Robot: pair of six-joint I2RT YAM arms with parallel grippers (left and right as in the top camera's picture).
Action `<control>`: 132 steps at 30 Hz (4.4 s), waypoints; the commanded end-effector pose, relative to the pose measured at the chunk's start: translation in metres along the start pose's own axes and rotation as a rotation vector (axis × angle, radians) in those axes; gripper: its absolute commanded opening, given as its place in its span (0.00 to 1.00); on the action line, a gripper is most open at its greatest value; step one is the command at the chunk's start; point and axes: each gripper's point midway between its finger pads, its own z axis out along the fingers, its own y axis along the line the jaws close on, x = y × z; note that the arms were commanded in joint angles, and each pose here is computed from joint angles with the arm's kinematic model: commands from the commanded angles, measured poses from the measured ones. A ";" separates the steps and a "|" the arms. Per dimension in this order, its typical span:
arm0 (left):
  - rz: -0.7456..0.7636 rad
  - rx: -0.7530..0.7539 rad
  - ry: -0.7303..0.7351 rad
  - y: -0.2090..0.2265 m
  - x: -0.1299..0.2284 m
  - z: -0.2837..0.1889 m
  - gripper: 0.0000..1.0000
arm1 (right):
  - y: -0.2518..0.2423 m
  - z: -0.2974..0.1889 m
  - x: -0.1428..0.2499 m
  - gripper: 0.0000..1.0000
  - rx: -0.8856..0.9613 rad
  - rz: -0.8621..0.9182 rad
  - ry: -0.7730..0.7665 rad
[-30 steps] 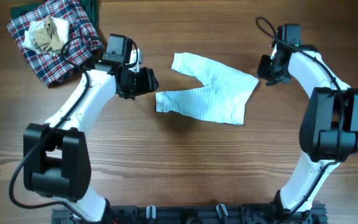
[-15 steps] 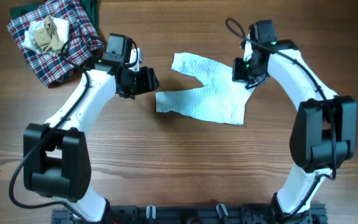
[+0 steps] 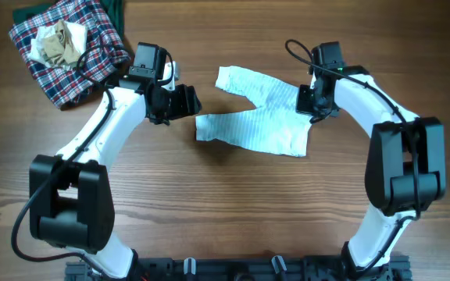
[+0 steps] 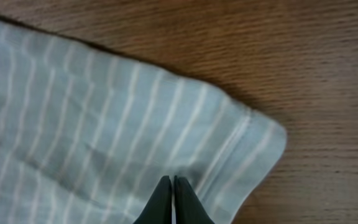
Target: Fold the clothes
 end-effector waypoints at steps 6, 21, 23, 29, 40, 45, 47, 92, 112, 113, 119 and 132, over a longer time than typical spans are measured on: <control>0.019 -0.010 0.012 0.002 0.004 0.002 0.75 | -0.037 0.022 0.000 0.04 0.065 0.069 0.023; 0.019 -0.009 0.009 0.002 0.003 0.002 0.75 | -0.090 0.045 -0.022 0.04 0.222 0.080 -0.052; 0.020 -0.009 0.008 0.001 0.003 0.002 0.75 | -0.102 0.044 -0.027 0.04 0.240 0.104 -0.070; 0.026 -0.002 -0.009 0.000 -0.001 0.002 0.77 | -0.101 0.028 -0.049 0.04 0.152 0.106 -0.089; 0.342 0.158 -0.131 -0.065 -0.018 0.006 0.75 | -0.022 -0.082 -0.081 0.79 -0.255 0.069 -0.100; 0.469 0.252 -0.313 -0.116 -0.046 0.004 0.75 | -0.009 -0.095 -0.042 0.87 -0.332 0.035 0.041; 0.499 0.258 -0.387 -0.127 -0.059 0.011 0.75 | -0.005 -0.094 -0.026 0.87 -0.366 0.027 0.103; 0.438 0.194 -0.552 -0.136 -0.080 0.144 0.04 | -0.022 -0.004 0.099 0.04 -0.097 0.203 0.381; 0.415 0.103 -0.528 -0.118 -0.079 0.148 0.17 | -0.099 -0.007 0.118 0.04 0.252 0.367 0.393; 0.414 0.106 -0.534 -0.119 -0.080 0.145 0.17 | -0.103 -0.008 0.117 0.04 0.260 0.374 0.391; 0.422 0.145 -0.603 -0.140 -0.095 0.108 0.18 | -0.118 -0.008 0.114 0.06 0.268 0.404 0.380; 0.557 0.404 -0.448 -0.212 -0.031 0.110 0.27 | -0.100 -0.001 0.105 0.09 0.153 0.385 0.361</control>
